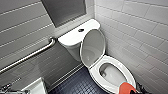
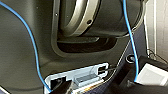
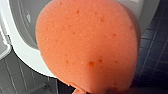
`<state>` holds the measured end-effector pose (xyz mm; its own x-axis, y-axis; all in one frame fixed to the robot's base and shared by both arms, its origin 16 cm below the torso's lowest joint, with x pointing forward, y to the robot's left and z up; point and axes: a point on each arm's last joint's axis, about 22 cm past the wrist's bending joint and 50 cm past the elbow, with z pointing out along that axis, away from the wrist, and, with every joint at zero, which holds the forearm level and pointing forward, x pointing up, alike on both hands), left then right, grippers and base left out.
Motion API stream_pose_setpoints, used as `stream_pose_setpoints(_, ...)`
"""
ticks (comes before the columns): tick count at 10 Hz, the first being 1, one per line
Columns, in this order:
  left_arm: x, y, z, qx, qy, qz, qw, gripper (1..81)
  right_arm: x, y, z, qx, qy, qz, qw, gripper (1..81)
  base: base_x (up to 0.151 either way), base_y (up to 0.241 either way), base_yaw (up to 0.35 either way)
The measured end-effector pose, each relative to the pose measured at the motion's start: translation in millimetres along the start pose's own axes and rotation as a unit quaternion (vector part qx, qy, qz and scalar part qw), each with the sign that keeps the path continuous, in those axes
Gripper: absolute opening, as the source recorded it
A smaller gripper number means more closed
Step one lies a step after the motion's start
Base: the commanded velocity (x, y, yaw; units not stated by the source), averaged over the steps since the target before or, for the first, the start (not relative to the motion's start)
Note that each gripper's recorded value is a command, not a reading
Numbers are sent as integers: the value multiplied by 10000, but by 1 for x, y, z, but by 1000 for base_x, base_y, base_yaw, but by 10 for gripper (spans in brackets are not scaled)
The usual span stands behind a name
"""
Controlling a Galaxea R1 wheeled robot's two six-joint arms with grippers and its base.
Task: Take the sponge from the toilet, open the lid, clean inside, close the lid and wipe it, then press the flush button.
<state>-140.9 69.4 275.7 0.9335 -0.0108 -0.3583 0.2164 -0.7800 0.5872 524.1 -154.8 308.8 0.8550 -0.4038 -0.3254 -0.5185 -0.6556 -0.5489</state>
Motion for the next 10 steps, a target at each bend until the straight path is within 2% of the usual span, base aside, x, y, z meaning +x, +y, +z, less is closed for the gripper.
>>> stream_pose_setpoints(2,-1,-7,-7,2,21,3,10000,811,-11,27,-8,-175,-41,2,9998,10,0,0,0)
stream_pose_setpoints(4,14,-22,-26,-39,173,81,9998,811,-30,53,-7,-357,-183,-178,9990,10,0,0,0)
stream_pose_setpoints(7,64,-11,-62,-394,556,271,9973,811,-89,129,-5,-908,-671,-442,9926,10,0,0,0)
stream_pose_setpoints(8,83,-11,-80,-473,691,345,9959,811,-110,143,2,-943,-848,-483,9908,10,0,0,0)
stream_pose_setpoints(10,129,-35,-121,-369,937,348,9943,811,-145,169,19,-1006,-1102,-617,9869,10,0,0,0)
